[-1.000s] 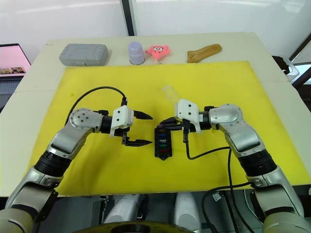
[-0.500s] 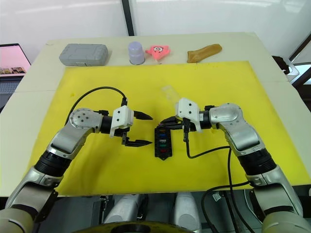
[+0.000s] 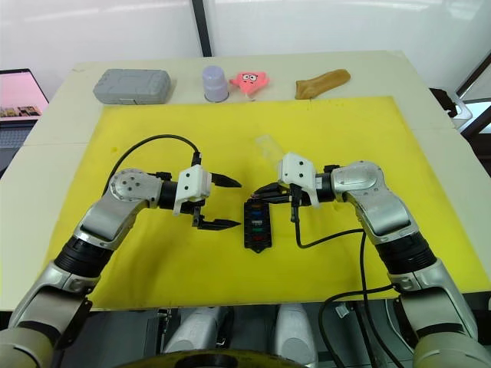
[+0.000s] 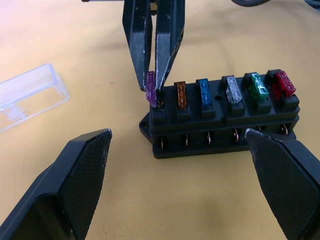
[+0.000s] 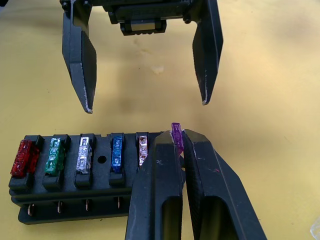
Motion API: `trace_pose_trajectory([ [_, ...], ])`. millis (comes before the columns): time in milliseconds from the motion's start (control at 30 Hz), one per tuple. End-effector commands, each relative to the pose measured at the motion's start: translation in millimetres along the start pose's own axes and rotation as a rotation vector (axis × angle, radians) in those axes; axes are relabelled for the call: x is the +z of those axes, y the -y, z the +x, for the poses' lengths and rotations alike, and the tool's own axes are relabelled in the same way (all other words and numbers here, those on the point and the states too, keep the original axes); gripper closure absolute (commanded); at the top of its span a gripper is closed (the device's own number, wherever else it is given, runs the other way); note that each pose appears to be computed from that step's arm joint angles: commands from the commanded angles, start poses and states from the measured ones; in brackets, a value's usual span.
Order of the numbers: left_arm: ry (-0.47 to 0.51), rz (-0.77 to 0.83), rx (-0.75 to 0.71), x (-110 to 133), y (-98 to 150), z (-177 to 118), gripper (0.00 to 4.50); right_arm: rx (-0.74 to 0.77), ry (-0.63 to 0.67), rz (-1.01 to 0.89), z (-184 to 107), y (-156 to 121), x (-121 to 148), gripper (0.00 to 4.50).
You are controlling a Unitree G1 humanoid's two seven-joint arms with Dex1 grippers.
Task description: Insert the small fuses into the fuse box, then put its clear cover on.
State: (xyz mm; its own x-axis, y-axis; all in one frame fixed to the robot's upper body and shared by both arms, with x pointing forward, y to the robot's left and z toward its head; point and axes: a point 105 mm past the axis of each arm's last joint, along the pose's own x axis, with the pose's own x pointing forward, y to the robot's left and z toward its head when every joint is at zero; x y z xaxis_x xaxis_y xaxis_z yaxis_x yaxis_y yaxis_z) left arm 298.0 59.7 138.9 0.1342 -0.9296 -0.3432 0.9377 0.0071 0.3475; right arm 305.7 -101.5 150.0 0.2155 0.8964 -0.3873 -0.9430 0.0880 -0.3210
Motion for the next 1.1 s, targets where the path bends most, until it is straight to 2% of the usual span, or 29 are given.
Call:
trace_pose_trajectory([
  [33,-0.01,0.013,-0.014,5,0,-3,0.01,-0.018,0.016,-0.043,-1,4,7,4.5],
  [1100,-0.011,-0.002,-0.022,3,0,0,0.01,-0.04,0.007,-0.005,-4,-3,-7,4.5],
])
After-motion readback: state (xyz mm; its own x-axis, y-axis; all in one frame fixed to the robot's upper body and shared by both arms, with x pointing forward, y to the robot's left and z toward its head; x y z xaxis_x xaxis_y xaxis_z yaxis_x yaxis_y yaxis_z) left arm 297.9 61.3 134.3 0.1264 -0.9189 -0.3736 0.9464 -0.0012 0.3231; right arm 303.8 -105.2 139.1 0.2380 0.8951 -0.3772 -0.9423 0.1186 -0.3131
